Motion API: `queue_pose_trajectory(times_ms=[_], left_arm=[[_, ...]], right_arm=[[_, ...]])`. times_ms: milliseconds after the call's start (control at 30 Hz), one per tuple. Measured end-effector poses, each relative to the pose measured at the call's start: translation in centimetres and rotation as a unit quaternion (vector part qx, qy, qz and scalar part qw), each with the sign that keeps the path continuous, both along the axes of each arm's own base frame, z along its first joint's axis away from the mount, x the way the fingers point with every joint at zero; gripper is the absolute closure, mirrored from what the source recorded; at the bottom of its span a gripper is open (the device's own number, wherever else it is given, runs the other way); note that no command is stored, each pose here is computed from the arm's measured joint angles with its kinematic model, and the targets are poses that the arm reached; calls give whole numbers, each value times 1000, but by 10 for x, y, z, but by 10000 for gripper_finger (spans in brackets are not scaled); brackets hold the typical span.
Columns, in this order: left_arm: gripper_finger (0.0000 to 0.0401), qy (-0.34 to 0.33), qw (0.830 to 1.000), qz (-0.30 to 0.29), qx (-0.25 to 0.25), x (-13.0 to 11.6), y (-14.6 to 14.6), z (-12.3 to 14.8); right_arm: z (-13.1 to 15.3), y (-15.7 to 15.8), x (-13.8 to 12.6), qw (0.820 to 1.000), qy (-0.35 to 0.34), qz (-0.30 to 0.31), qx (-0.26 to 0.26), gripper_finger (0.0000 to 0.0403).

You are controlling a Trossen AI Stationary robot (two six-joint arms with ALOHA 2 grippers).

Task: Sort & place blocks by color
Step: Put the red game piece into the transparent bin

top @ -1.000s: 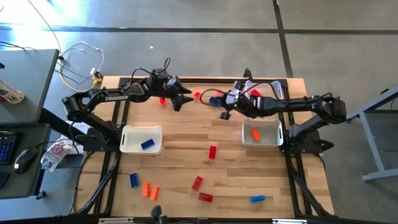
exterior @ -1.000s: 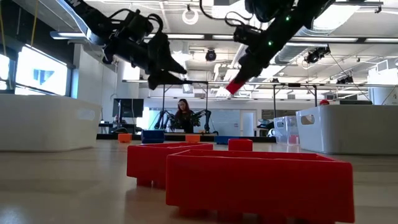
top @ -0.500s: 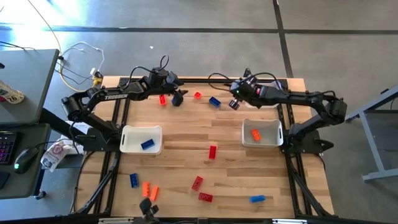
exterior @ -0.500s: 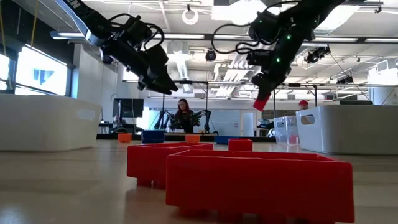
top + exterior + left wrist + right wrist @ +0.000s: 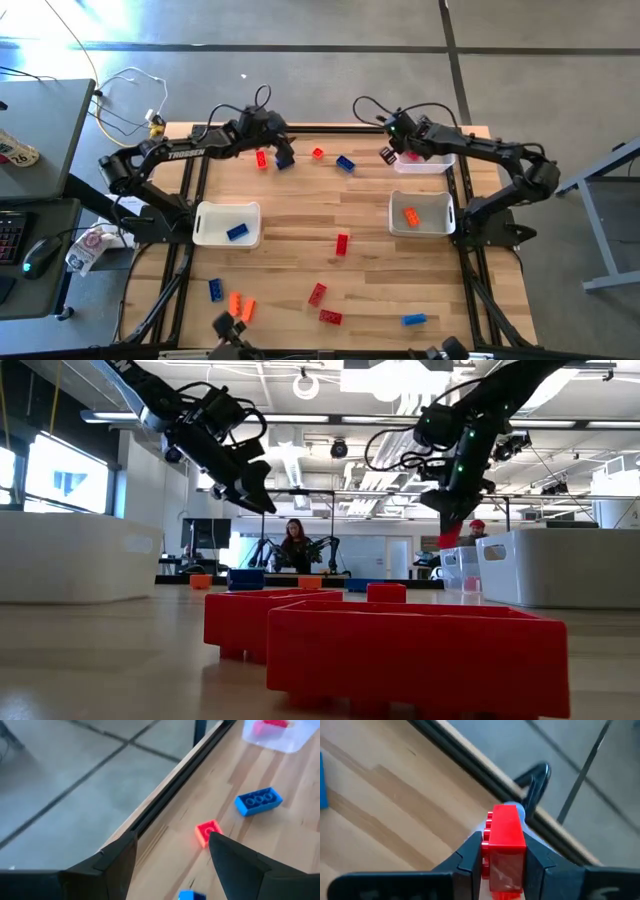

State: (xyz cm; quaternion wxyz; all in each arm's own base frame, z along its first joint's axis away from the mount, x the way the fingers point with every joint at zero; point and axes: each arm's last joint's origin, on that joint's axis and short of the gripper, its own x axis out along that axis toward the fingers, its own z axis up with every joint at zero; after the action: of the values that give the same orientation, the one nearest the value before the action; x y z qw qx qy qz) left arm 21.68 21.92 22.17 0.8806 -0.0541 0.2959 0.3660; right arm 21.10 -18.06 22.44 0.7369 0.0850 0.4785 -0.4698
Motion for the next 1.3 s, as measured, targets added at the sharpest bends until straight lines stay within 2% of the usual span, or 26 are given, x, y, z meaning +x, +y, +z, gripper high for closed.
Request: queue_pose_trajectory(times_ms=[167, 300, 400, 600, 933, 1300], left_arm=[[169, 23, 1000, 3, -16, 0, 6, 17], [169, 26, 1000, 2, -18, 2, 7, 26], [169, 29, 999, 2, -22, 2, 7, 28], [169, 44, 998, 2, -38, 0, 5, 25], [169, 76, 993, 10, -86, -4, 0, 15], [169, 131, 980, 0, -150, 8, 8, -29]], right_arm=[[13, -4, -7, 999, 5, -42, 30, 325], [16, -7, -13, 996, -17, -57, 73, 325], [14, -10, -20, 992, -25, -69, 103, 325], [13, -16, -28, 988, -35, -81, 126, 325], [12, -18, -32, 984, -51, -79, 154, 325], [1, -12, -36, 975, -45, -91, 195, 324]])
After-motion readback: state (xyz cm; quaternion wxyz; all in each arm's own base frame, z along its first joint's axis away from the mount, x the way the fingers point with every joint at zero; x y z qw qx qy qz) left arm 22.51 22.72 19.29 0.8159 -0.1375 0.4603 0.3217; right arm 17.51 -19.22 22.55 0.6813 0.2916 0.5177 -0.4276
